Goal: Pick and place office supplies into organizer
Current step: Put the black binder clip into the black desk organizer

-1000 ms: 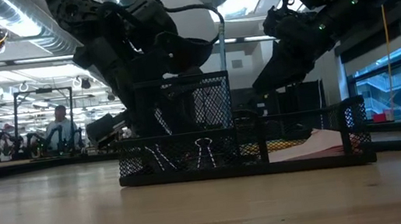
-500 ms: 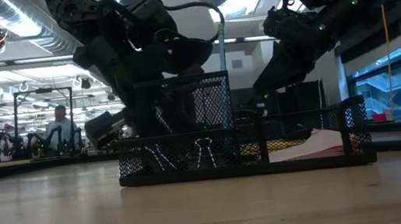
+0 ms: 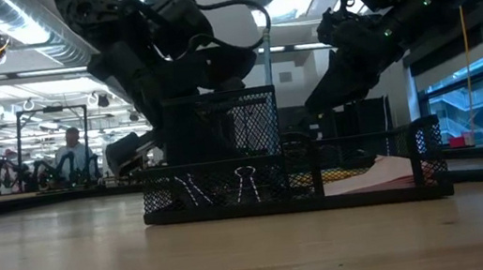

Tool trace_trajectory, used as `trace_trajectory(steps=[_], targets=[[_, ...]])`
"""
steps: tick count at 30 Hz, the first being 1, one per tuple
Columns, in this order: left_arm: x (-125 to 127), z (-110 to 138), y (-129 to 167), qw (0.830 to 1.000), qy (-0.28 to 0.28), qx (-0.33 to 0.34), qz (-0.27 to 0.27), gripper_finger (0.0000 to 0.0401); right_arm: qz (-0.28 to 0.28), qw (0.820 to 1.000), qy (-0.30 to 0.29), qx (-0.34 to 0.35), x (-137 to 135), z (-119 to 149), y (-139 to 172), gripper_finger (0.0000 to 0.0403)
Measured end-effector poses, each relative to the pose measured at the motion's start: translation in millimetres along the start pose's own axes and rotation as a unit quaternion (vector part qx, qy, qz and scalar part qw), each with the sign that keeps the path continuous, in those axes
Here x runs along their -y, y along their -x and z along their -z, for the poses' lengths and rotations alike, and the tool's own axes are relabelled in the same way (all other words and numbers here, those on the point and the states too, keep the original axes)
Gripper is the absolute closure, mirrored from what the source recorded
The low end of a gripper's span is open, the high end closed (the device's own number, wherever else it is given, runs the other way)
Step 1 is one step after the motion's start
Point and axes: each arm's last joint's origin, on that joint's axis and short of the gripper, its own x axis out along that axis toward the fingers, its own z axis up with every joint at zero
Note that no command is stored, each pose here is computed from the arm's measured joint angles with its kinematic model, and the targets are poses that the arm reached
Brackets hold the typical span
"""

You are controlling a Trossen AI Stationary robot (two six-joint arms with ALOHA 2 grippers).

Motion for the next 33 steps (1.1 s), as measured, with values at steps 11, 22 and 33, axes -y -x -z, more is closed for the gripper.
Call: trace_trajectory(steps=[11,22,33], targets=[[-2.6,-3.9,17.6,0.993,0.042,-0.088,-0.063,0.0399,0.001,1.0,0.0,-0.006,0.1,1.2,0.0,0.0232],[-9.2,-16.5,75.1,0.963,0.195,-0.099,-0.156,0.0399,0.001,1.0,-0.001,-0.006,0.0,1.1,0.0,0.0232],[-2.9,-54.2,140.6,0.93,0.322,0.141,-0.103,0.0399,0.001,1.0,-0.002,-0.005,0.0,0.9,0.0,0.0232]])
